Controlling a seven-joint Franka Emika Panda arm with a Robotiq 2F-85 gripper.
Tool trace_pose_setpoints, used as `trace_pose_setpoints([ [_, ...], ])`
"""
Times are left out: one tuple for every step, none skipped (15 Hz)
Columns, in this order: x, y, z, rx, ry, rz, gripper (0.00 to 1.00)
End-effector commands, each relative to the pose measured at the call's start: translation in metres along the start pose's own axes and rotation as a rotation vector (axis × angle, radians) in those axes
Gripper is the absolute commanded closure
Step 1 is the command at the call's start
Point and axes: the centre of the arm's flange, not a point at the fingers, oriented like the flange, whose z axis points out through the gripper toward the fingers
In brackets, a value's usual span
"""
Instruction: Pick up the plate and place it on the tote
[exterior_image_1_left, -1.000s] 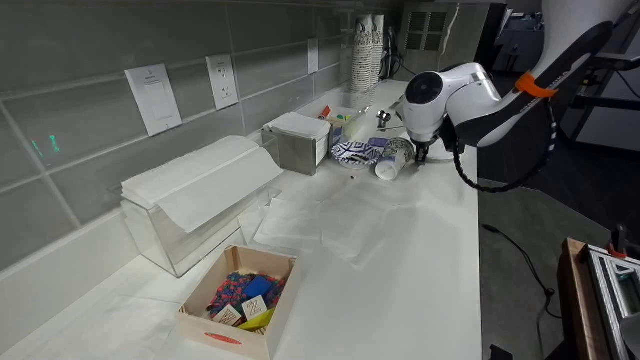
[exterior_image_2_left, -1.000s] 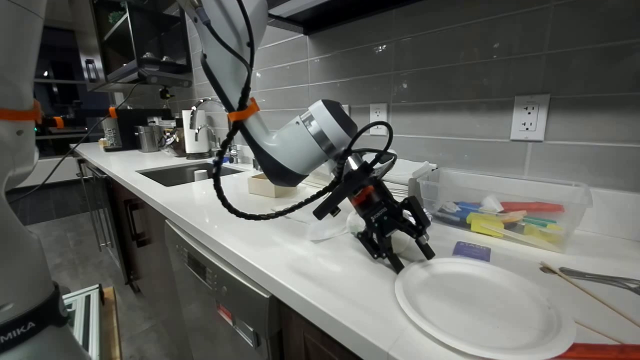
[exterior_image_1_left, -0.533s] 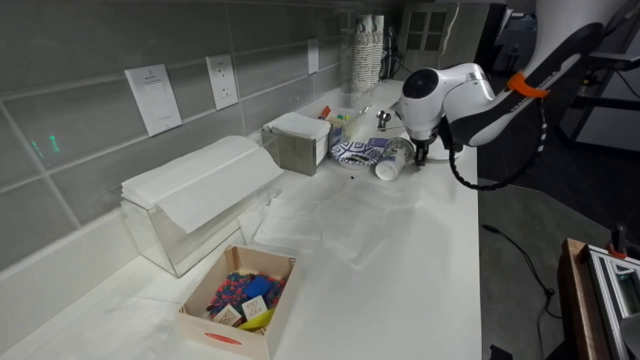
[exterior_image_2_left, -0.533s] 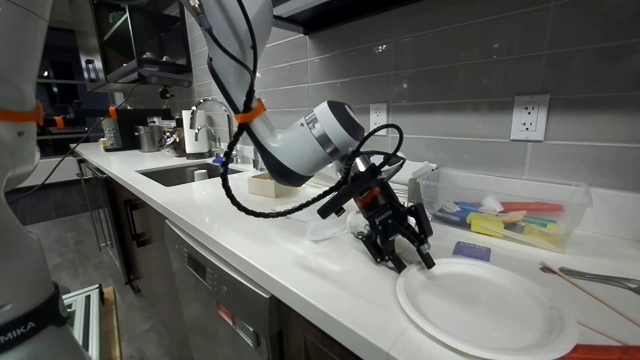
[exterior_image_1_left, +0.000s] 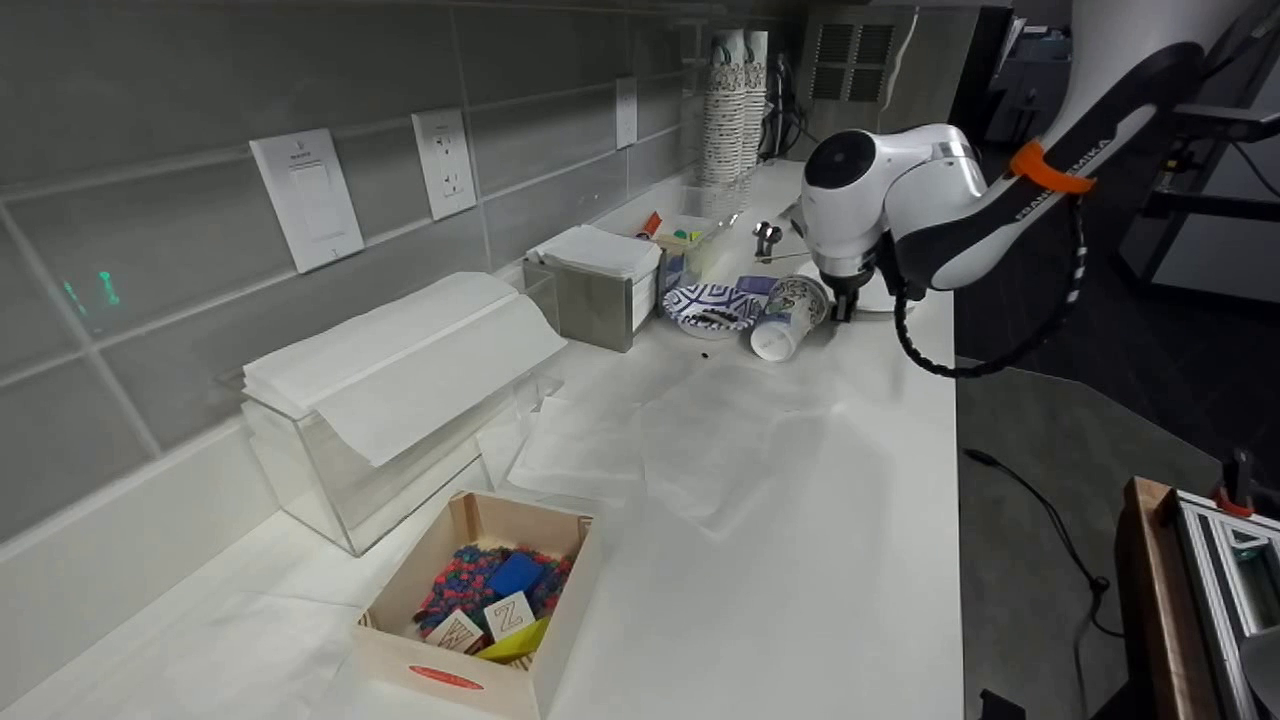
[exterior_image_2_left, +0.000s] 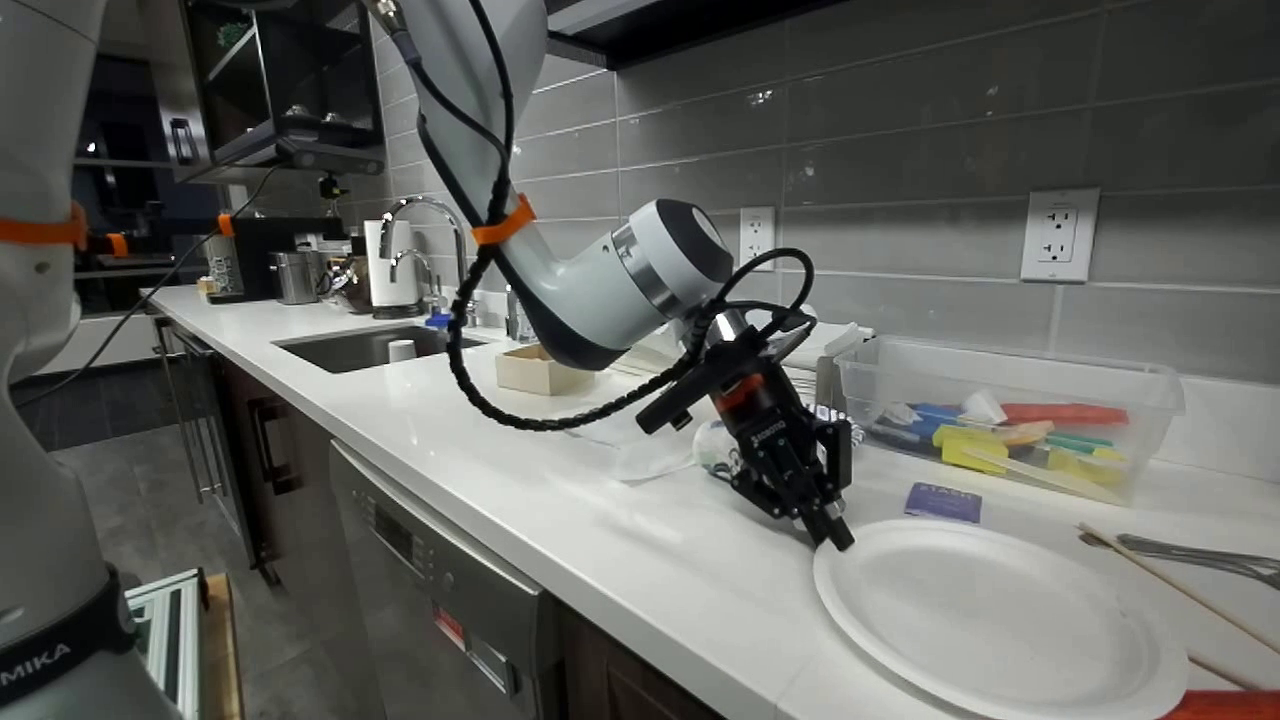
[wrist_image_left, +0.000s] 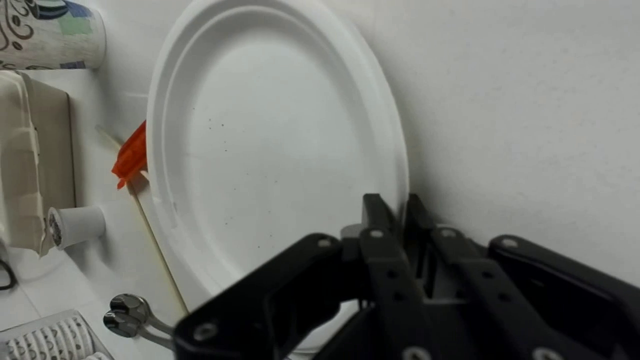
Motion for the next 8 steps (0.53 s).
trace_pose_setpoints([
  [-0.012,0.004,-0.007,0.025,0.003,0.013,1.00],
  [-0.016,0.006,-0.011,0.022,0.001,0.021,1.00],
  [-0.019,0.008,-0.014,0.020,0.001,0.029,1.00],
  [-0.025,0.011,-0.019,0.012,-0.004,0.041,0.99],
  [-0.030,0.013,-0.023,0.008,-0.005,0.050,0.99],
  [-0.035,0.015,-0.026,0.004,-0.004,0.059,0.99],
  [-0.040,0.017,-0.031,-0.005,-0.005,0.073,0.99],
  [-0.046,0.019,-0.035,-0.012,-0.006,0.085,0.99],
])
